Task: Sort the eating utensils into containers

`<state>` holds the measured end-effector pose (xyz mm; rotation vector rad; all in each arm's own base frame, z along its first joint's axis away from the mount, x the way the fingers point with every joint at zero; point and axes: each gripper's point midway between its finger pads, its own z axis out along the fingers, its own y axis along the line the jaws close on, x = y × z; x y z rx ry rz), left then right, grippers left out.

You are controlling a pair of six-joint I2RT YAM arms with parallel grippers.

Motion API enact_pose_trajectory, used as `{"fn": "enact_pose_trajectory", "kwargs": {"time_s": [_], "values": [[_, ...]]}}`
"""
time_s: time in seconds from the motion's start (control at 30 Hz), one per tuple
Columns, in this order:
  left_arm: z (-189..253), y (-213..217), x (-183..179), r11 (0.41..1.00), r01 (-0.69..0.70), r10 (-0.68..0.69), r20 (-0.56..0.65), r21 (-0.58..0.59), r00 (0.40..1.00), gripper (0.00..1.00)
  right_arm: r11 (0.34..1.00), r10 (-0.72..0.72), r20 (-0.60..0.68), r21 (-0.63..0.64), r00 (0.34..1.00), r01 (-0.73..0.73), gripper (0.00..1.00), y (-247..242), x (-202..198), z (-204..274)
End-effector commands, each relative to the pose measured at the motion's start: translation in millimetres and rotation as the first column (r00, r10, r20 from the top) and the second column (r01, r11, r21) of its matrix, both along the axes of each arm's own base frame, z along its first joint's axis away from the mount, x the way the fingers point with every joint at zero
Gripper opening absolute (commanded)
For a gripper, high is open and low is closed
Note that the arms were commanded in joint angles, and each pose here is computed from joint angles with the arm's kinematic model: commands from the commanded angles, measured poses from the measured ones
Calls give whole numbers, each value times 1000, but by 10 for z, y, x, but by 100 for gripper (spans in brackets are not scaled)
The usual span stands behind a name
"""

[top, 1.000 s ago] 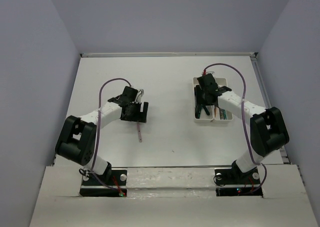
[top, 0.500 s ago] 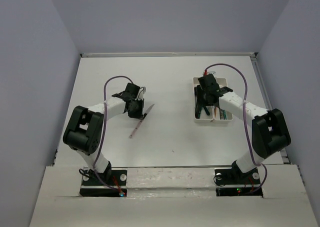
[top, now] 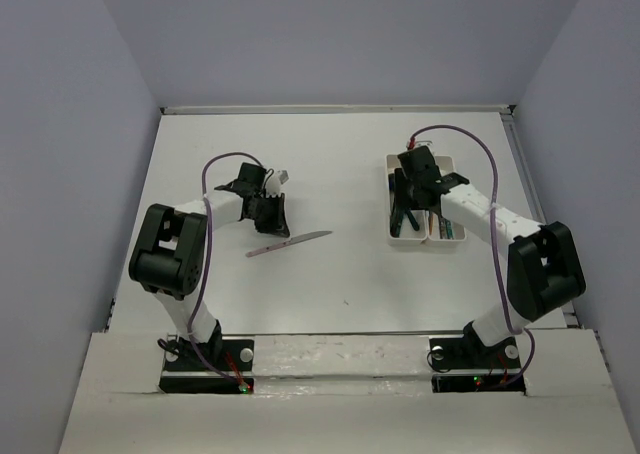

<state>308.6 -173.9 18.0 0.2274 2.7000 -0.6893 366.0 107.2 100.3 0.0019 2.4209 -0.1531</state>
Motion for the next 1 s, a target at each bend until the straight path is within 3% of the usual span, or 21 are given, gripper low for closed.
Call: {"fn": "enact_pose_trajectory", "kwargs": {"time_s": [0.0, 0.1, 0.13, 0.17, 0.23, 0.3, 0.37, 0.47, 0.63, 0.73, 0.97], "values": [[-118, 133, -360, 992, 113, -107, -100, 56, 989, 0, 999, 30, 88, 32, 996, -33, 62, 83, 104, 351], [209, 136, -82, 980, 175, -179, 39, 93, 983, 4, 998, 42, 84, 44, 996, -46, 62, 109, 86, 356], [309, 153, -25, 970, 215, -225, 89, 116, 970, 12, 997, 48, 79, 50, 996, -52, 62, 118, 68, 341], [417, 150, 23, 963, 234, -252, 133, 134, 959, 29, 997, 49, 78, 53, 996, -53, 62, 122, 63, 340], [720, 142, 125, 949, 260, -300, 255, 179, 919, 47, 997, 52, 74, 55, 996, -56, 62, 123, 47, 326], [885, 156, 117, 906, 317, -404, 349, 279, 846, 67, 996, 61, 65, 60, 996, -64, 62, 135, 24, 298], [839, 218, 73, 838, 371, -517, 361, 401, 776, 74, 996, 65, 60, 64, 996, -69, 62, 143, 11, 287], [700, 175, -132, 714, 500, -679, 310, 491, 665, 80, 995, 70, 56, 66, 996, -74, 62, 143, -11, 288], [199, 298, -431, 565, 639, -781, 89, 522, 618, 91, 994, 81, 51, 76, 995, -84, 62, 190, -37, 277], [114, 315, -431, 531, 670, -800, 45, 518, 599, 94, 993, 92, 42, 73, 995, -95, 62, 218, -73, 257], [-13, 315, -345, 524, 665, -798, 33, 533, 602, 95, 994, 95, 22, 58, 995, -97, 62, 213, -127, 183]]}}
